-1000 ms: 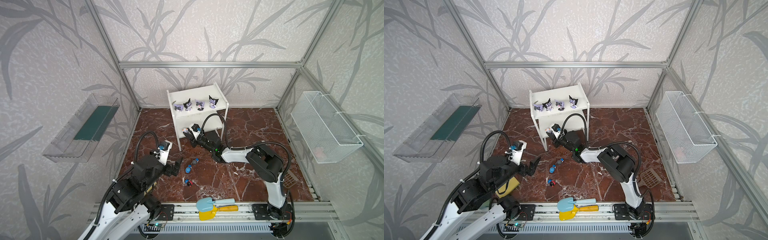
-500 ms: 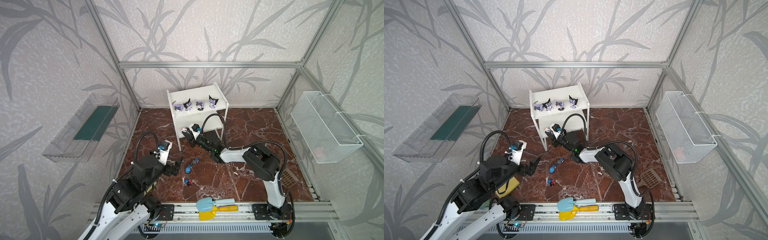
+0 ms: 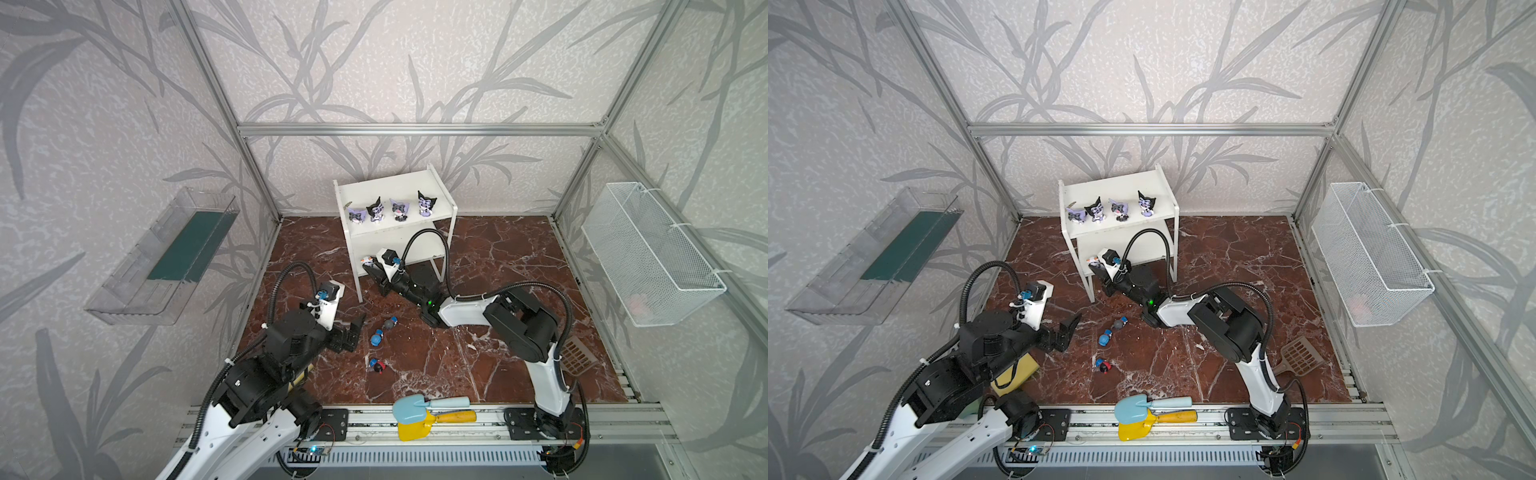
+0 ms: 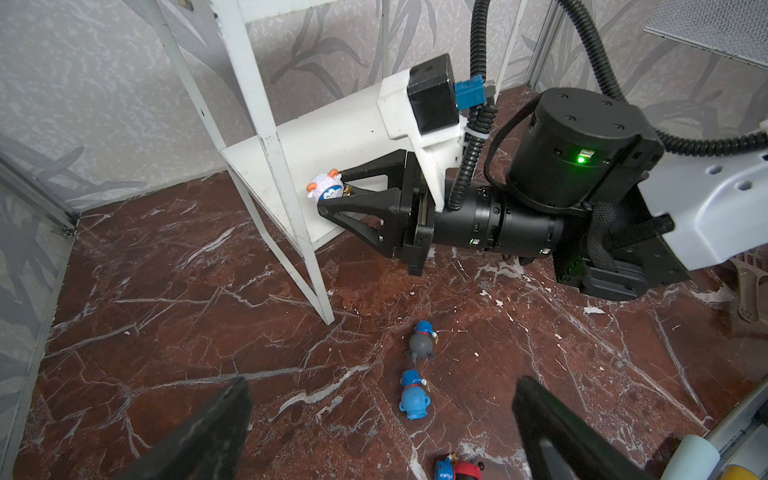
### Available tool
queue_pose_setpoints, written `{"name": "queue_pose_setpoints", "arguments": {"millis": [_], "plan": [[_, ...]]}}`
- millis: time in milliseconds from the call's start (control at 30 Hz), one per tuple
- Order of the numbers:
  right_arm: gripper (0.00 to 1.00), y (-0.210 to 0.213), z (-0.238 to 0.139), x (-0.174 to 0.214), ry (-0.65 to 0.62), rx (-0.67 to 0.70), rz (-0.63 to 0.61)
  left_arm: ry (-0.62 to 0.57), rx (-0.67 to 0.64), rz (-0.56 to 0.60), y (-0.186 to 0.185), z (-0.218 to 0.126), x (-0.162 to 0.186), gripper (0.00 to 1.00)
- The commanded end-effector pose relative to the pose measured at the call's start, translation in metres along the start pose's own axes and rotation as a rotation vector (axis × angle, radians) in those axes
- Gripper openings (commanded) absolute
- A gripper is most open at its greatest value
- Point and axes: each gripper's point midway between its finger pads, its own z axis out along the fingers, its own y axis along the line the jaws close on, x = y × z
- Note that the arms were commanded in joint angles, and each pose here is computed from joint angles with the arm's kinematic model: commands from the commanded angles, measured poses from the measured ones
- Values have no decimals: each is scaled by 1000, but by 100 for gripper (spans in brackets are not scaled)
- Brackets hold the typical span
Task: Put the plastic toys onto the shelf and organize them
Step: 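Lower the white figure onto the lower shelf tier and open the right gripper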
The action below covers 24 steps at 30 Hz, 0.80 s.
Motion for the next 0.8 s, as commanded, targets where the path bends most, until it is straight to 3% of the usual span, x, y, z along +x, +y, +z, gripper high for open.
{"name": "queue_pose_setpoints", "arguments": {"millis": [0, 767], "plan": [[27, 1, 2, 2, 2, 22, -27, -22, -11, -8, 3, -1, -2, 99], [31, -1, -6, 13, 9, 49, -18, -28, -8, -10, 3, -2, -3, 99]]}}
